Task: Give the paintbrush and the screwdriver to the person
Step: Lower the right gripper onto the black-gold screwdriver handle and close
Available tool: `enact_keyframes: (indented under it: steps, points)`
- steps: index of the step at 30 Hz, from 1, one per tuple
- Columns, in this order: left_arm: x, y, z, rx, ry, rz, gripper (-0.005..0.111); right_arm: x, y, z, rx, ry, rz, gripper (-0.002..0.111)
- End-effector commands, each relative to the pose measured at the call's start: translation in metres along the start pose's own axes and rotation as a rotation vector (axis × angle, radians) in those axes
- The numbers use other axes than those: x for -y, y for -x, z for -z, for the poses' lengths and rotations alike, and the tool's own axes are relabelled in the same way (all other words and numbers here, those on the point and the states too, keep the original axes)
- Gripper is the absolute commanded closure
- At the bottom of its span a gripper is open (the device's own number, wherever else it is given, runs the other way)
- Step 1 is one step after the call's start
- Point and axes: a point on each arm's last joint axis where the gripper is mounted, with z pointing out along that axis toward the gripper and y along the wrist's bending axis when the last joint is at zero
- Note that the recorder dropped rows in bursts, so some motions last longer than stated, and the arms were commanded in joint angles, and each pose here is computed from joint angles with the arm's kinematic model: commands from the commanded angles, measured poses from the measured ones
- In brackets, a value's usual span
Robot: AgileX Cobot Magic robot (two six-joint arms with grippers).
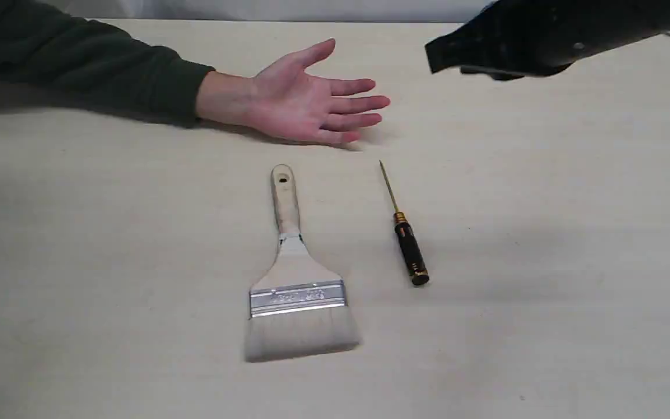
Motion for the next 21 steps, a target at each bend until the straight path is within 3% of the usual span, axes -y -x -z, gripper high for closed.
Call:
enact_keyframes:
  steps: [1,5,14,21]
  points:
    - [0.000,0.000,0.000,0.004,-0.002,0.003,0.107,0.001,-0.006,-0.033,-0.123,-0.007,0.008,0.104]
    - [0.000,0.000,0.000,0.004,-0.002,0.003,0.107,-0.002,-0.016,-0.056,-0.209,0.007,0.024,0.097]
    - [0.000,0.000,0.000,0.004,-0.002,0.003,0.107,-0.007,-0.038,-0.089,-0.381,0.070,-0.067,0.054]
    - [0.000,0.000,0.000,0.003,-0.003,0.005,0.107,-0.009,-0.057,-0.110,-0.519,0.082,-0.089,0.052]
